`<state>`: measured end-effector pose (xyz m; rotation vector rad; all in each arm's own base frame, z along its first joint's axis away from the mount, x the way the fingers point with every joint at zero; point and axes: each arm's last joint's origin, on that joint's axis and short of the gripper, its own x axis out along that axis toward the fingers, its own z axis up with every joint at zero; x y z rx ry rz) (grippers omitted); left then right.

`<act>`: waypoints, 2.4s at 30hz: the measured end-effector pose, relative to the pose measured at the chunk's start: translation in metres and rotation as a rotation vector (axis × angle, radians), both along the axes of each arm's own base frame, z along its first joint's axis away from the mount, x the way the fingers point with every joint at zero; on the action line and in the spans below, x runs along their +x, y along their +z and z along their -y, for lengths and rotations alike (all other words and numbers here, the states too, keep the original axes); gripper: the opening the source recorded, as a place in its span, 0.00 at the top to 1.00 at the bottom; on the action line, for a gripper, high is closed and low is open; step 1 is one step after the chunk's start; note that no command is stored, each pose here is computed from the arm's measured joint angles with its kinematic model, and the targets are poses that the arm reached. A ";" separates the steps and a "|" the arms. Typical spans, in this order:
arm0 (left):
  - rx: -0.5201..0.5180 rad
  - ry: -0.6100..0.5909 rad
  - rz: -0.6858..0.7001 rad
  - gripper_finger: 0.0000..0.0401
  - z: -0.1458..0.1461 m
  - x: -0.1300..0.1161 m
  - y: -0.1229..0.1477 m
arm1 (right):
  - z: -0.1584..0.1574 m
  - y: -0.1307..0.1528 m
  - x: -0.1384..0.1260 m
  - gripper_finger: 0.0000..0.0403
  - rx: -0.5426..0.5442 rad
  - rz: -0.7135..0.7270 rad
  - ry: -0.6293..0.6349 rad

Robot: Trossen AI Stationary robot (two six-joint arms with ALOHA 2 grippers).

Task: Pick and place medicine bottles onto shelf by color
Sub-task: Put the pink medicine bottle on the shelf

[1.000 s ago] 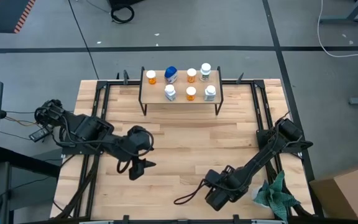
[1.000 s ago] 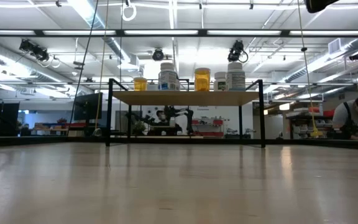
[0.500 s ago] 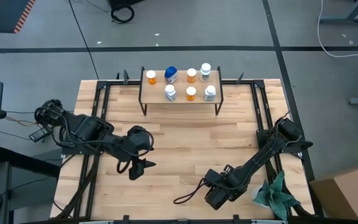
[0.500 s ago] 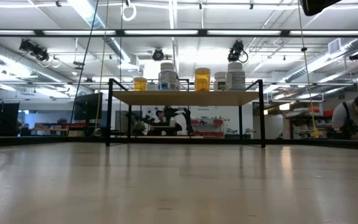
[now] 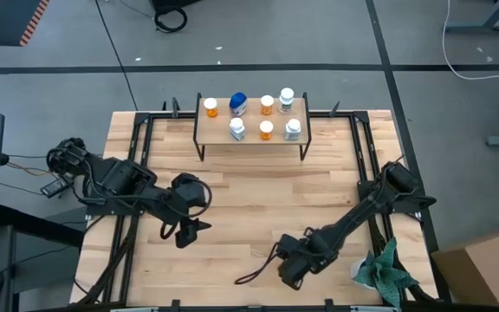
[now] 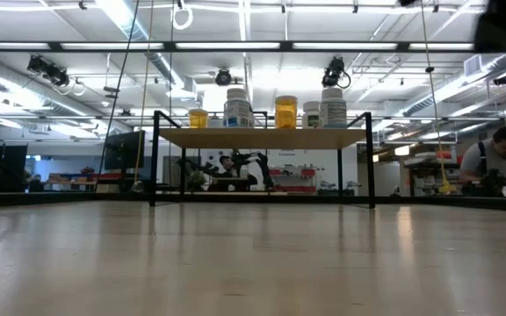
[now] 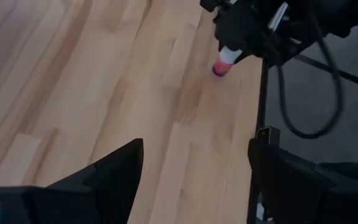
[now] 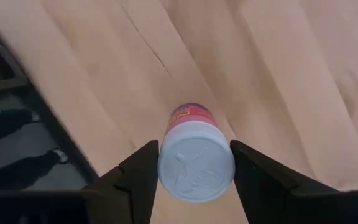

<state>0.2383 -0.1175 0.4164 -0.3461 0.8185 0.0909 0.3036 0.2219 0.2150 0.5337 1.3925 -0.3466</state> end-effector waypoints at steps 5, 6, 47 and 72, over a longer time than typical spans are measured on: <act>-0.028 0.031 0.005 0.27 -0.008 -0.014 0.008 | 0.024 0.025 0.029 0.53 0.023 0.089 0.038; -0.028 0.038 0.008 0.27 -0.010 -0.018 0.010 | 0.031 0.030 0.036 0.53 0.023 0.109 0.046; -0.055 0.117 0.087 0.52 -0.033 -0.057 0.031 | 0.207 -0.008 0.133 0.52 -0.138 0.221 0.105; -0.012 0.167 0.081 0.48 -0.033 -0.053 0.028 | 0.196 0.034 0.111 0.27 -0.082 0.250 0.140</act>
